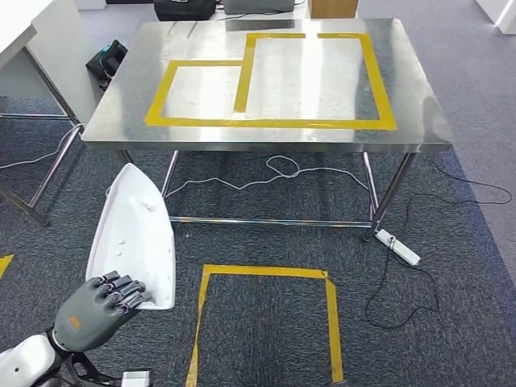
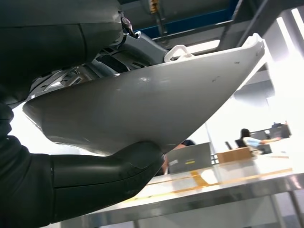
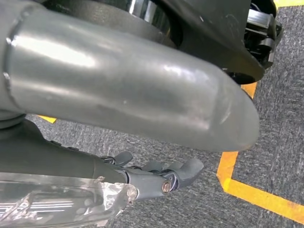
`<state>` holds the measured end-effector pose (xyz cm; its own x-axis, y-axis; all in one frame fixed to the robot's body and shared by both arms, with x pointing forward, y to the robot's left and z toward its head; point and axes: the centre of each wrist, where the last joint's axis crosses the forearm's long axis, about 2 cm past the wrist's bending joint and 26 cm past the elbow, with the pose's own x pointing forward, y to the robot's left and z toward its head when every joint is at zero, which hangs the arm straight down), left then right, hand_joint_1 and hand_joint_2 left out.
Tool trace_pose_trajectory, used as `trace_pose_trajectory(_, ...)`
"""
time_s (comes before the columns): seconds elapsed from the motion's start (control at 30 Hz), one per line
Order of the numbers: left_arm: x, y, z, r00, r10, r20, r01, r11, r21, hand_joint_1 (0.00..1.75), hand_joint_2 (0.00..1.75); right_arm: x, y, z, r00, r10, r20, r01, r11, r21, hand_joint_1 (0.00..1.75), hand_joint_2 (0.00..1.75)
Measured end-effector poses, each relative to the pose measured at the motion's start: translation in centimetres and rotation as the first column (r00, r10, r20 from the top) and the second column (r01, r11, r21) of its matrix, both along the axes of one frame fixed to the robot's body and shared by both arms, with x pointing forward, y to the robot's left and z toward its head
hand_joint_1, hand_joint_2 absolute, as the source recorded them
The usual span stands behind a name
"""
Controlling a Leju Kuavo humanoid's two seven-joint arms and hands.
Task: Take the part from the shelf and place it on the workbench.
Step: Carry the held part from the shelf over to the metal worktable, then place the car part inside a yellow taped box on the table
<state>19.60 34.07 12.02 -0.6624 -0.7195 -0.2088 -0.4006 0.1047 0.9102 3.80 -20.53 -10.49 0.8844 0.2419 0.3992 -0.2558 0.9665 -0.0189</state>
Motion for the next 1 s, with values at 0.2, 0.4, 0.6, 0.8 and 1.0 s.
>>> trace_pose_trajectory(0.2,1.4,-0.8,0.9,0.996,-0.077,0.043,0.075,0.997,0.035,1.75,1.75,0.1,0.0,0.0,1.000,0.010,-0.003,-0.010,1.000,0.001,0.00,0.00)
trace_pose_trajectory(0.4,2.0,-2.0,1.2,0.987,-0.149,0.061,0.146,0.988,0.053,1.75,1.75,0.0,0.0,0.0,0.999,0.029,-0.014,-0.029,1.000,-0.004,0.00,0.00)
trace_pose_trajectory(0.6,2.7,-3.1,1.7,0.977,-0.207,0.055,0.205,0.978,0.051,1.75,1.75,0.0,0.1,0.0,0.998,0.061,-0.021,-0.061,0.998,-0.010,0.00,0.00)
trace_pose_trajectory(0.8,2.9,-3.8,1.8,0.970,-0.238,0.051,0.236,0.971,0.039,1.75,1.75,0.2,0.7,0.1,0.996,0.078,-0.035,-0.079,0.997,-0.012,0.00,0.00)
trace_pose_trajectory(1.0,2.7,-4.1,1.6,0.967,-0.251,0.045,0.249,0.968,0.038,1.75,1.75,0.2,0.7,0.2,0.996,0.083,-0.034,-0.083,0.996,-0.012,0.00,0.00)
